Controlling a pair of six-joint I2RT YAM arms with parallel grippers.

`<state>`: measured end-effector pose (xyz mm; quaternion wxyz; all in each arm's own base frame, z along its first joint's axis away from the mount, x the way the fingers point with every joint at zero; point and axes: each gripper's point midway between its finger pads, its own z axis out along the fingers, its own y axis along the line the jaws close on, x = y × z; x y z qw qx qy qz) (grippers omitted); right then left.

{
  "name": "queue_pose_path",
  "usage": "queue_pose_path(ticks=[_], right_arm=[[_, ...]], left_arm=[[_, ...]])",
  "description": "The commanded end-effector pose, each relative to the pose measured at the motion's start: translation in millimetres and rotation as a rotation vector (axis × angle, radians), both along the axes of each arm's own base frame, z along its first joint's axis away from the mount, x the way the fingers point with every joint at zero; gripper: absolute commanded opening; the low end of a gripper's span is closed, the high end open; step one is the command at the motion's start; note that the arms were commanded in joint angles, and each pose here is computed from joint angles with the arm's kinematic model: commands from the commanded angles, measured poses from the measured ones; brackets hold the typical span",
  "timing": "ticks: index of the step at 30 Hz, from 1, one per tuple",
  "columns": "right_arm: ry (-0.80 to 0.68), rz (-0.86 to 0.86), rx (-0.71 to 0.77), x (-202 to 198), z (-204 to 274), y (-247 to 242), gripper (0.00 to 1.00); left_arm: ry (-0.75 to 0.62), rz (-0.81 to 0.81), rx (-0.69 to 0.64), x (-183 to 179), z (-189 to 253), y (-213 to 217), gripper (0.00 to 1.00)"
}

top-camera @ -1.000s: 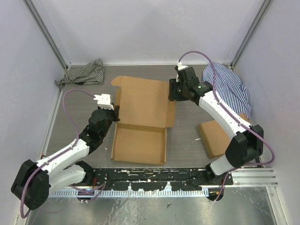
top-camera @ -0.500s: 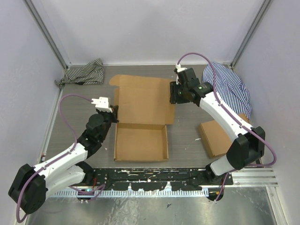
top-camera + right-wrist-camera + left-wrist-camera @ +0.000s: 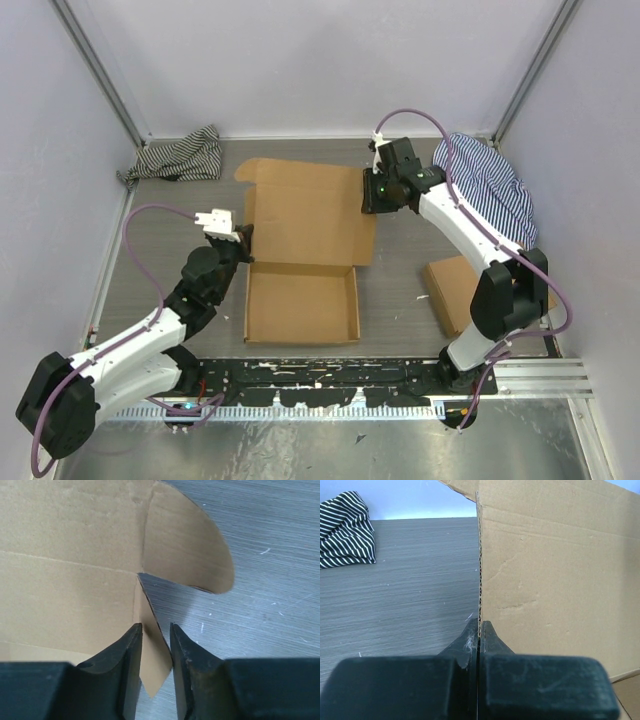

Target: Fold the paper box

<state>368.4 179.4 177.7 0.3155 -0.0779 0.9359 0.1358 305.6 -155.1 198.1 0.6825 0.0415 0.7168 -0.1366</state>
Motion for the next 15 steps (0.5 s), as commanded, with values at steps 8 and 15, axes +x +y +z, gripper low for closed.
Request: queue_pose_path(ticks=[8, 15], right_arm=[[-0.203, 0.020, 0.059, 15.8, 55.9, 5.0, 0.01], [-0.408, 0.025, 0.070, 1.1, 96.2, -3.9, 0.01]], left_arm=[[0.001, 0.088, -0.017, 4.2, 19.9, 12.4, 0.54], [0.079, 0.208, -0.006, -2.1, 44.5, 37.1, 0.77]])
